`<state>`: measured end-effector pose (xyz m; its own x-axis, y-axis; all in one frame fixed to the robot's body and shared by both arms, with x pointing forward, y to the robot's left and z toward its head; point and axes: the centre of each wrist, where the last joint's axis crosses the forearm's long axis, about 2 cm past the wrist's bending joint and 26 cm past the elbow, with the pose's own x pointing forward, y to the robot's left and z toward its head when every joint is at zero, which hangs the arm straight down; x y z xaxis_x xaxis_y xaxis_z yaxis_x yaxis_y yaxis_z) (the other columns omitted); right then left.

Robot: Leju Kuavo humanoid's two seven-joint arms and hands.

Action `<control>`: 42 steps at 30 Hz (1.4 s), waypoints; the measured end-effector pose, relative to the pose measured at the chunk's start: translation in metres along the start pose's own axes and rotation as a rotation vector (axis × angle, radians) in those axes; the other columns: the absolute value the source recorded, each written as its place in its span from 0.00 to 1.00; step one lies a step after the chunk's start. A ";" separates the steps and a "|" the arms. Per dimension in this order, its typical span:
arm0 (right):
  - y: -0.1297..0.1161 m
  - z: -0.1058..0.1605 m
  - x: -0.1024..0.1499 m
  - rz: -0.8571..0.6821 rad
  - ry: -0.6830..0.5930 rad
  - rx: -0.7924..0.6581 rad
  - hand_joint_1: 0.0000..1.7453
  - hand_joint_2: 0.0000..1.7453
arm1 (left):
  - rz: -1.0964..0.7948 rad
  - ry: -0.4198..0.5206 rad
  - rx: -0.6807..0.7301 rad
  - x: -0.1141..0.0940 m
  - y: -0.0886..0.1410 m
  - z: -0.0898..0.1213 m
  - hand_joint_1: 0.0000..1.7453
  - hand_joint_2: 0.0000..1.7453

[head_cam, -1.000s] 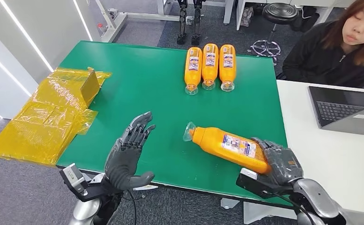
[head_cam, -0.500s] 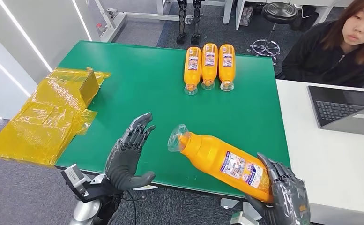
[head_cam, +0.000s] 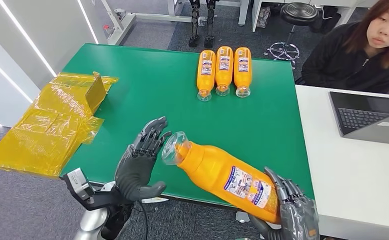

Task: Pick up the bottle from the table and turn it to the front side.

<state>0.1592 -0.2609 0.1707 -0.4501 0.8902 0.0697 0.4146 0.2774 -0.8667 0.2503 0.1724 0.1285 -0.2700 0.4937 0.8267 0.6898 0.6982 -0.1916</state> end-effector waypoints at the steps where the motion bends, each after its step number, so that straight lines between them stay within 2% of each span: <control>1: 0.001 -0.001 0.006 -0.011 0.002 -0.002 1.00 1.00 | 0.033 -0.005 -0.016 0.000 -0.003 -0.002 0.00 1.00; 5: 0.009 -0.011 0.025 -0.099 -0.008 -0.014 1.00 1.00 | 0.163 -0.027 -0.093 -0.002 -0.015 -0.014 0.00 1.00; 12: 0.028 -0.021 0.035 -0.219 -0.049 -0.019 1.00 1.00 | 0.300 -0.044 -0.182 -0.001 -0.027 -0.030 0.00 1.00; 22: 0.040 -0.034 0.042 -0.284 -0.047 -0.025 1.00 1.00 | 0.322 -0.027 -0.241 0.002 -0.029 -0.045 0.00 1.00; 32: 0.044 -0.025 0.045 -0.306 -0.055 -0.008 1.00 1.00 | 0.296 0.004 -0.232 0.002 -0.026 -0.041 0.01 1.00; 36: 0.045 -0.023 0.044 -0.304 -0.055 -0.002 1.00 1.00 | 0.291 0.010 -0.232 0.001 -0.025 -0.040 0.95 1.00; 42: 0.045 -0.016 0.043 -0.305 -0.050 0.008 1.00 1.00 | 0.270 0.019 -0.220 0.001 -0.022 -0.037 1.00 1.00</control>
<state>0.1712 -0.2039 0.1429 -0.5912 0.7474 0.3031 0.2483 0.5263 -0.8132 0.2594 0.1386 0.1529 -0.0466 0.6342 0.7718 0.8635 0.4140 -0.2880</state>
